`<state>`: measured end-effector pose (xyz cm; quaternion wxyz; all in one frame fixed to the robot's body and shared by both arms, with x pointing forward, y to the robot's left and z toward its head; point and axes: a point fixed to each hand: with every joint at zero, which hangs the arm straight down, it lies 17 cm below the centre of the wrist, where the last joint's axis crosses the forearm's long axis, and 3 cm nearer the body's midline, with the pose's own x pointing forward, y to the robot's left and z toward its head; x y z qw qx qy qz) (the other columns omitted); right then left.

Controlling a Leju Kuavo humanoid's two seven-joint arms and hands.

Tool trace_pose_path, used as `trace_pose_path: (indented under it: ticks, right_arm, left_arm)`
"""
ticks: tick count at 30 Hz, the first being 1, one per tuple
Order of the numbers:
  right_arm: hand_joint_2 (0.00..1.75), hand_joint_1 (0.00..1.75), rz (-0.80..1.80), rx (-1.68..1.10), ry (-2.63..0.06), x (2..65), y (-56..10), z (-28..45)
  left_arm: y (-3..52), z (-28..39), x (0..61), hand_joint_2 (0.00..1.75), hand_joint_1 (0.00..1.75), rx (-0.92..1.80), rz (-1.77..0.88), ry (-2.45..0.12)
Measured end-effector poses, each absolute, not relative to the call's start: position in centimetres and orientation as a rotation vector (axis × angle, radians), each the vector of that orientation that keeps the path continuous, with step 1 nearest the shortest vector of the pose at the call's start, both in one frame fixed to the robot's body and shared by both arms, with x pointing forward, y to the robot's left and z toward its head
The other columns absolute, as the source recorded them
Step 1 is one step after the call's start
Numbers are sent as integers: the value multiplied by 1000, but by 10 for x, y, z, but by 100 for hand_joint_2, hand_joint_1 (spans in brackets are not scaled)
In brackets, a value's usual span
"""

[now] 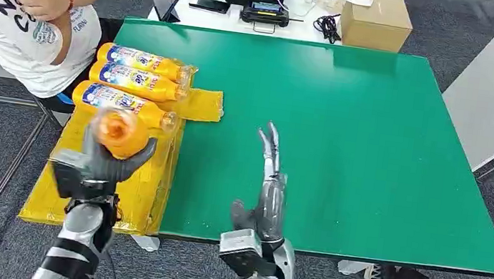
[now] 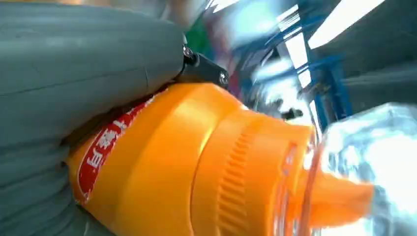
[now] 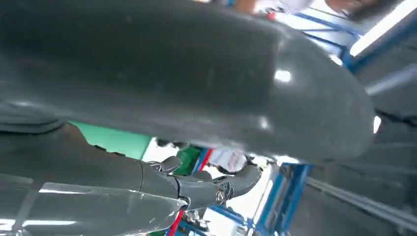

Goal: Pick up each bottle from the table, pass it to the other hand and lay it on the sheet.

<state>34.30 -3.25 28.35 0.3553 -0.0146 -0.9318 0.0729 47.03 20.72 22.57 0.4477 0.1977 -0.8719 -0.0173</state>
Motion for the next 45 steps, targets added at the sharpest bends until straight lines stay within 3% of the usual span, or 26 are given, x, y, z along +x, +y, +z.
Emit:
trace_pose_path:
  ticks: [3, 7, 9, 14, 23, 40, 41, 43, 45]
  right_arm:
    - [0, 0, 159, -8, -2420, 342, -35, 290]
    - [0, 0, 152, 20, -2432, 340, -35, 295]
    - [0, 0, 149, 24, -2436, 339, -35, 297]
    - [0, 0, 151, 40, -2440, 338, -35, 300]
    - [0, 0, 153, 67, -2431, 338, -35, 305]
    - [0, 0, 187, 102, -2412, 340, -30, 302]
    - [0, 0, 188, 109, -2409, 340, -30, 301]
    - [0, 0, 193, 122, -2405, 340, -29, 300]
    - [0, 0, 198, 142, -2397, 340, -27, 299]
  left_arm:
    - [205, 235, 484, 175, 175, 950, -421, -2149]
    - [200, 213, 505, 175, 175, 1247, -856, -2016]
    - [208, 199, 513, 175, 175, 1290, -933, -1946]
    - [227, 173, 529, 175, 175, 1327, -1002, -1805]
    - [247, 103, 544, 175, 175, 1104, -1057, -1607]
    - [251, 66, 546, 175, 175, 885, -1051, -1512]
    - [252, 65, 546, 175, 133, 882, -1057, -1508]
    - [253, 60, 545, 175, 80, 889, -1084, -1480]
    - [253, 52, 544, 175, 3, 920, -1145, -1436]
